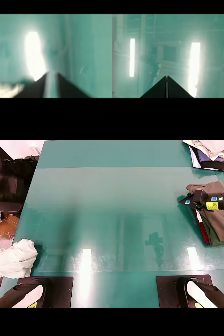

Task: Fold the shirts.

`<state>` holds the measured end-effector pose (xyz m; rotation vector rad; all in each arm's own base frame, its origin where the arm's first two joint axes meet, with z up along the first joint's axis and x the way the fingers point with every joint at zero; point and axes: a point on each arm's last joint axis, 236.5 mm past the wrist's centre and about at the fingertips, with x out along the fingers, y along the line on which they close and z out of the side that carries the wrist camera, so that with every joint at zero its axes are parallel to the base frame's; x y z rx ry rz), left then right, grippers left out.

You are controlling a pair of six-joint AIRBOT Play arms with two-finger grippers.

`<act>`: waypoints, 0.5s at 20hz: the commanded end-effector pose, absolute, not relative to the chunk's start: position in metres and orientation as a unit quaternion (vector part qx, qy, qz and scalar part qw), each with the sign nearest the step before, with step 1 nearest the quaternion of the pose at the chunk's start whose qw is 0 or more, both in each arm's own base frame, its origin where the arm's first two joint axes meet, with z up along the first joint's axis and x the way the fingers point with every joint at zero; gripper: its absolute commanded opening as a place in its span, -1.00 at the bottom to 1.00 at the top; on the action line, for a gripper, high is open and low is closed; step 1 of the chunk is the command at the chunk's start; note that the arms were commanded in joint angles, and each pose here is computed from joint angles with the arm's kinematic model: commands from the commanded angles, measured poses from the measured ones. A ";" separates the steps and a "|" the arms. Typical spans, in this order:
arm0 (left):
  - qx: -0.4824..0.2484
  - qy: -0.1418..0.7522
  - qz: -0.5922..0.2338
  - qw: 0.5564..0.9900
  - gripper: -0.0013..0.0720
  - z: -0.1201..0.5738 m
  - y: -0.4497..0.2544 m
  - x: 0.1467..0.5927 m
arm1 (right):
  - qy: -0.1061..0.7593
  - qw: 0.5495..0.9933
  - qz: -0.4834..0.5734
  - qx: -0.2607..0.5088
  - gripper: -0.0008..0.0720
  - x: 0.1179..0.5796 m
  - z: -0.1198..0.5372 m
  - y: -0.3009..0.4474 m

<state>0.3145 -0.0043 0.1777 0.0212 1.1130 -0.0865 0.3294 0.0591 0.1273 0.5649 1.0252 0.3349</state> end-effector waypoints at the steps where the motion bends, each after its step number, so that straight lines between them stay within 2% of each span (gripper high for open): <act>1: 0.027 0.620 0.058 0.782 0.89 0.119 0.038 0.246 | 0.480 0.825 0.168 0.249 -0.93 0.329 0.127 0.060; 3: 0.039 0.660 0.117 0.741 0.85 0.080 0.063 0.221 | 0.478 0.827 0.173 0.240 -0.93 0.329 0.127 0.060; 5: 0.050 0.688 0.142 0.710 0.85 0.042 0.073 0.204 | 0.478 0.828 0.173 0.239 -0.93 0.329 0.127 0.060; 10: 0.060 0.697 0.164 0.696 0.85 -0.019 0.083 0.192 | 0.476 0.830 0.178 0.230 -0.93 0.329 0.127 0.059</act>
